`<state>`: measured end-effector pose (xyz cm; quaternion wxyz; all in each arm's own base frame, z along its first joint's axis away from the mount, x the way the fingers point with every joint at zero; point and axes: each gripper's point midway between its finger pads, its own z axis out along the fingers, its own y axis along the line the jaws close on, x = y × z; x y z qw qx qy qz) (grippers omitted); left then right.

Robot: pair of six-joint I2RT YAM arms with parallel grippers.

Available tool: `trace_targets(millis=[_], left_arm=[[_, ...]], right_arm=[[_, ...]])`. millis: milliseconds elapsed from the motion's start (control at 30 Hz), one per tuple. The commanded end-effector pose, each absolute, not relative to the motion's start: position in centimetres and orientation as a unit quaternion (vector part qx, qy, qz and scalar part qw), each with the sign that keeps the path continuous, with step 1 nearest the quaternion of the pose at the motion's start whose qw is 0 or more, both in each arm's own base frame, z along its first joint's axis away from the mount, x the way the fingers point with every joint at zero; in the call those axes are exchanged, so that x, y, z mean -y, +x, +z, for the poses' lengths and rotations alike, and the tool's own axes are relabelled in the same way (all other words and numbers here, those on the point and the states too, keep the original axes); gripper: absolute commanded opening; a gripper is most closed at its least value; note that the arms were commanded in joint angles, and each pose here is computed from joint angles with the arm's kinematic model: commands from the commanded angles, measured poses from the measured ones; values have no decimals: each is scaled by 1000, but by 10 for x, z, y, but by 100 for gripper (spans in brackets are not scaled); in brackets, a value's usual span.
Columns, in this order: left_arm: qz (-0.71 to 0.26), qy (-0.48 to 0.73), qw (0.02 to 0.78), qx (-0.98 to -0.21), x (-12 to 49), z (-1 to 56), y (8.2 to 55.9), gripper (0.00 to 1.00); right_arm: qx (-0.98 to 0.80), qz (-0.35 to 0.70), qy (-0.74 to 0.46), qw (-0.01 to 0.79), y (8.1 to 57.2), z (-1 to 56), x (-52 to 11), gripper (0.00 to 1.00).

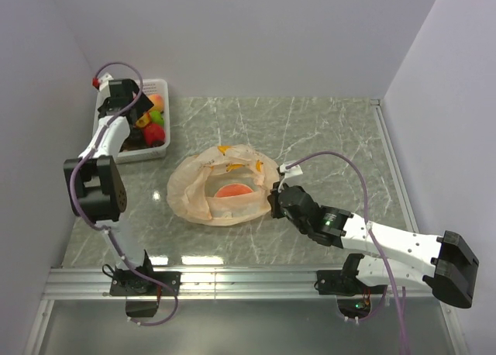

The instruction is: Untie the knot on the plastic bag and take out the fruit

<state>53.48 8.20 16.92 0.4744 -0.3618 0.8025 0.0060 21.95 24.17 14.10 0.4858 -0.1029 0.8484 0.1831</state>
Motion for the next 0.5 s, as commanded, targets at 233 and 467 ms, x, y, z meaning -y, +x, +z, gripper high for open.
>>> trace_targets(millis=[233, 467], left_arm=[[-117, -253, 502, -819, 51, 235, 414, 97], [-230, -67, 443, -864, 204, 197, 301, 67]], right_arm=[[-836, 170, -90, 514, 229, 161, -236, 0], [-835, 168, -72, 519, 230, 158, -228, 0]])
